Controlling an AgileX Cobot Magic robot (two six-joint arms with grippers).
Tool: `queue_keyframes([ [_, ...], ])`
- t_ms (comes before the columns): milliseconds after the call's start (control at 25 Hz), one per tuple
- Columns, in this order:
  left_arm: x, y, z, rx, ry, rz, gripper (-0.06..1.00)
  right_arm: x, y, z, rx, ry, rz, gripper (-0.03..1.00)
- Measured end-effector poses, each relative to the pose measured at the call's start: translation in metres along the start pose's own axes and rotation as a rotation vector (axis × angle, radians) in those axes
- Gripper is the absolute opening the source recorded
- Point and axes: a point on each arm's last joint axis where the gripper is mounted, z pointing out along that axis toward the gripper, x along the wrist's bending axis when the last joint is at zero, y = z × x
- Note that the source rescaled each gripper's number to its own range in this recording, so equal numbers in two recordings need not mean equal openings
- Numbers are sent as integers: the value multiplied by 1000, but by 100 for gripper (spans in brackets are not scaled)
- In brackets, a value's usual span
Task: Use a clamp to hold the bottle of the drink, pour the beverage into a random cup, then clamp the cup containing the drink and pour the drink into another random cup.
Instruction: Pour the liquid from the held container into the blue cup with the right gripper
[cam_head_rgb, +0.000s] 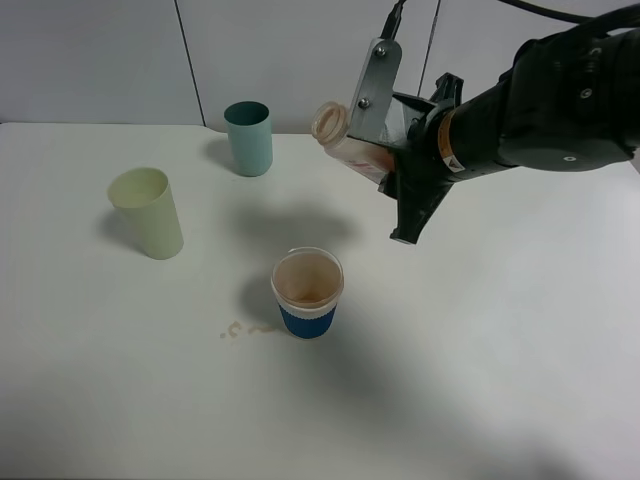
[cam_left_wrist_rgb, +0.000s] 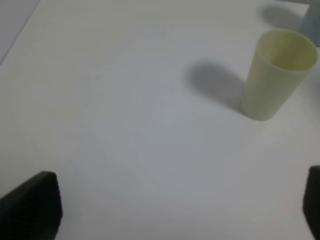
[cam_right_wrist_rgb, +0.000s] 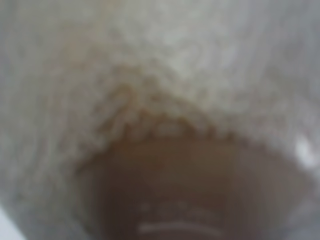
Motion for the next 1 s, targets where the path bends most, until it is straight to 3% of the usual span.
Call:
queue_keyframes([
  [680,0,0,0,0,0,0,90,9,2,-12,77,24,-128,3],
  [1000,0,0,0,0,0,0,90,12,-5,-13,161,70,-276,3],
])
